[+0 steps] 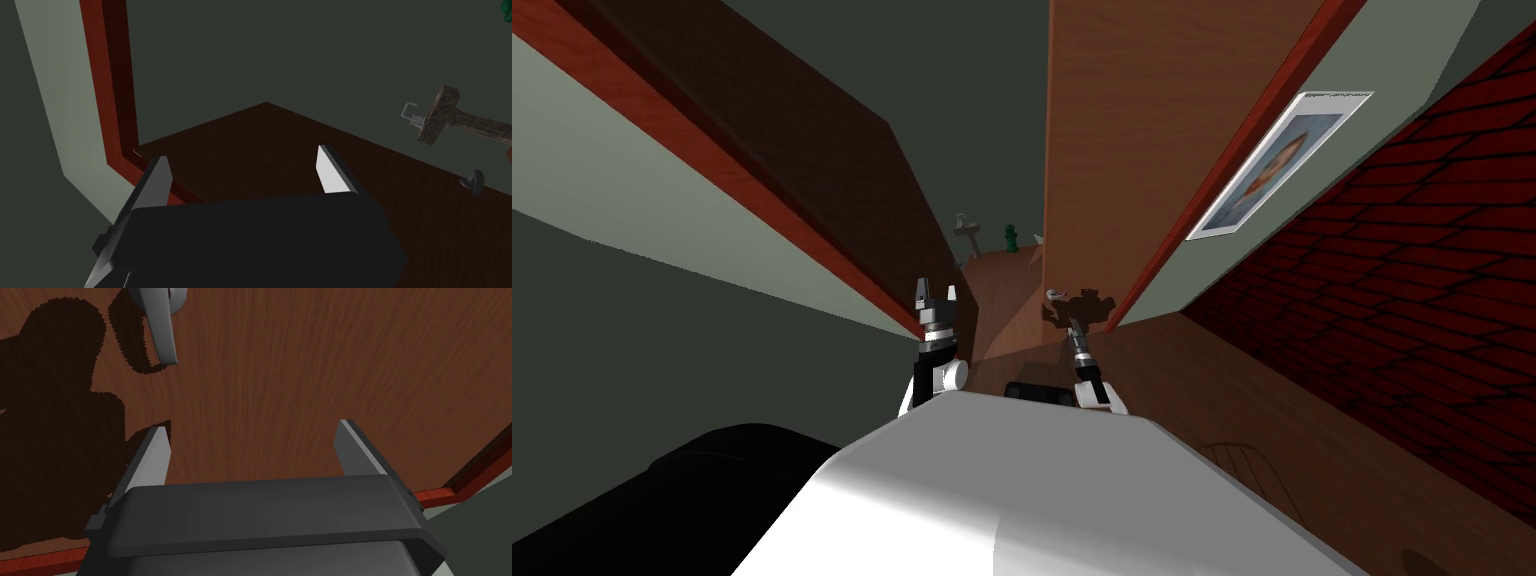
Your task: Push the door open
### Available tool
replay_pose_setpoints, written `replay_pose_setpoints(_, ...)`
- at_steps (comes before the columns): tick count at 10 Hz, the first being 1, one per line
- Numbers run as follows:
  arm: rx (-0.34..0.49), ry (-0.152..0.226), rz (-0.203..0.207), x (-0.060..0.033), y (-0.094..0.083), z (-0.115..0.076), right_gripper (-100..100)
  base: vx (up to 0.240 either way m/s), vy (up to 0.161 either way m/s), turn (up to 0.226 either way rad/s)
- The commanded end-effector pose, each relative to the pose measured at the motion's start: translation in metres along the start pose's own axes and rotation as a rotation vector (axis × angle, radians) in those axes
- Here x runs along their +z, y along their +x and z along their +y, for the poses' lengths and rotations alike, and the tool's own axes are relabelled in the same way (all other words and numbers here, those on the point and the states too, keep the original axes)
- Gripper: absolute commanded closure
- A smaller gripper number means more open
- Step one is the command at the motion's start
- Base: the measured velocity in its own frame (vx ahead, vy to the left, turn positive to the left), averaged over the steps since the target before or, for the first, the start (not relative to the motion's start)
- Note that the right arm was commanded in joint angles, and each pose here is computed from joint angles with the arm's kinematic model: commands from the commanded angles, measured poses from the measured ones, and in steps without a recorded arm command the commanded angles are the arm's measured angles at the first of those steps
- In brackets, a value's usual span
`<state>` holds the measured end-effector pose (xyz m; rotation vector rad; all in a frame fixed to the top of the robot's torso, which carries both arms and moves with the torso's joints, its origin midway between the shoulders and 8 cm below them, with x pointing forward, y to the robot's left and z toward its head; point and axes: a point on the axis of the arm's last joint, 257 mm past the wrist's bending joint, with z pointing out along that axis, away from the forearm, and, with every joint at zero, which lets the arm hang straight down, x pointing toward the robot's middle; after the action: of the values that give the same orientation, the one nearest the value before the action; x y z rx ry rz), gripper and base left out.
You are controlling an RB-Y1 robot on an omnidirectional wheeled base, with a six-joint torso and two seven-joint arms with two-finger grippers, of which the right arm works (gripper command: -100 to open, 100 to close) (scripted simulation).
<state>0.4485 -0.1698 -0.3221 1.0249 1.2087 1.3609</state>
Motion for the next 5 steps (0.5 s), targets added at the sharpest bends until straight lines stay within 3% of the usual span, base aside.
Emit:
replay_pose_setpoints(1,0.001,0.017,0.012,-0.0007,0.007,-0.009,-100,0.079,-0.084,0.050)
replay_pose_setpoints(5,0.005,0.046,0.033,-0.0023,0.021,-0.024,-100,0.062,-0.055,0.035)
